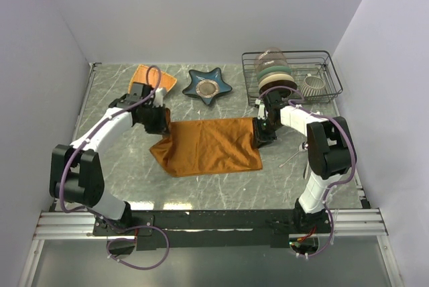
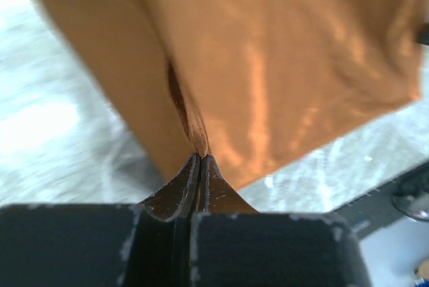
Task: Fold the napkin into a case and place the utensils inside
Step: Fold the rectangle-folded napkin at the center of the board.
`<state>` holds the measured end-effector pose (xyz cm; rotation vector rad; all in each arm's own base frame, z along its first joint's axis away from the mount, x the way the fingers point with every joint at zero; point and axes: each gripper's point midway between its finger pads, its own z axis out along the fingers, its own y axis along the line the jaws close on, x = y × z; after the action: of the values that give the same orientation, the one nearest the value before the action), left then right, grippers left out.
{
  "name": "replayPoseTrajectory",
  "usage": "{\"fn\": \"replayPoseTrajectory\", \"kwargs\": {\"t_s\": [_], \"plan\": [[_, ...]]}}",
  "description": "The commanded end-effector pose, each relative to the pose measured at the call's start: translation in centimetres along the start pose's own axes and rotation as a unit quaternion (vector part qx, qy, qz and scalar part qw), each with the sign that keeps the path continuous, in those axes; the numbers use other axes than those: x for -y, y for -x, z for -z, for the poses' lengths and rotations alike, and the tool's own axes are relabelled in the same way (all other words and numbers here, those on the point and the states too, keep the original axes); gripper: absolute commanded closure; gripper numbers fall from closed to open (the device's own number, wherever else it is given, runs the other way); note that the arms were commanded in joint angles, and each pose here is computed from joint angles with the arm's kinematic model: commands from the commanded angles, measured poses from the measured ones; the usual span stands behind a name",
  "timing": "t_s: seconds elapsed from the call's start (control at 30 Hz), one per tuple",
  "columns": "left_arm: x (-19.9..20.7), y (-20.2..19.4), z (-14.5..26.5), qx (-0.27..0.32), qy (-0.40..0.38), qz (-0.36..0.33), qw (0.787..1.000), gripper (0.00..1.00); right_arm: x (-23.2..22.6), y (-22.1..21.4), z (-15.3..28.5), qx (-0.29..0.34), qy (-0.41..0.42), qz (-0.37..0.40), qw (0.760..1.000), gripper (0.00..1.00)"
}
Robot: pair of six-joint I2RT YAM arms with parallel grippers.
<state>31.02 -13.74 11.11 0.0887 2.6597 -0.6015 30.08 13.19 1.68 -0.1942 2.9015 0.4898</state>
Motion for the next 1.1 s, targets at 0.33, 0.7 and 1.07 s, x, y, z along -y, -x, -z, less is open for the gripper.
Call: {"fn": "replayPoseTrajectory", "kwargs": {"t_s": [0.33, 0.7, 1.07], "plan": [[12.9, 1.1, -5.1, -0.036, -0.146, 0.008, 0.989, 0.99, 0.0, 1.6, 3.0, 0.025, 0.005, 0.023, 0.999, 0.62], [21.2, 1.7, -8.1, -0.043, -0.223, 0.004, 0.974, 0.99, 1.5, 0.7, 6.0, 0.036, 0.021, -0.004, 0.999, 0.59], [26.7, 1.3, -11.0, -0.043, -0.254, 0.046, 0.965, 0.99, 3.8, -0.7, 6.6, 0.039, 0.005, -0.039, 0.998, 0.59]]}}
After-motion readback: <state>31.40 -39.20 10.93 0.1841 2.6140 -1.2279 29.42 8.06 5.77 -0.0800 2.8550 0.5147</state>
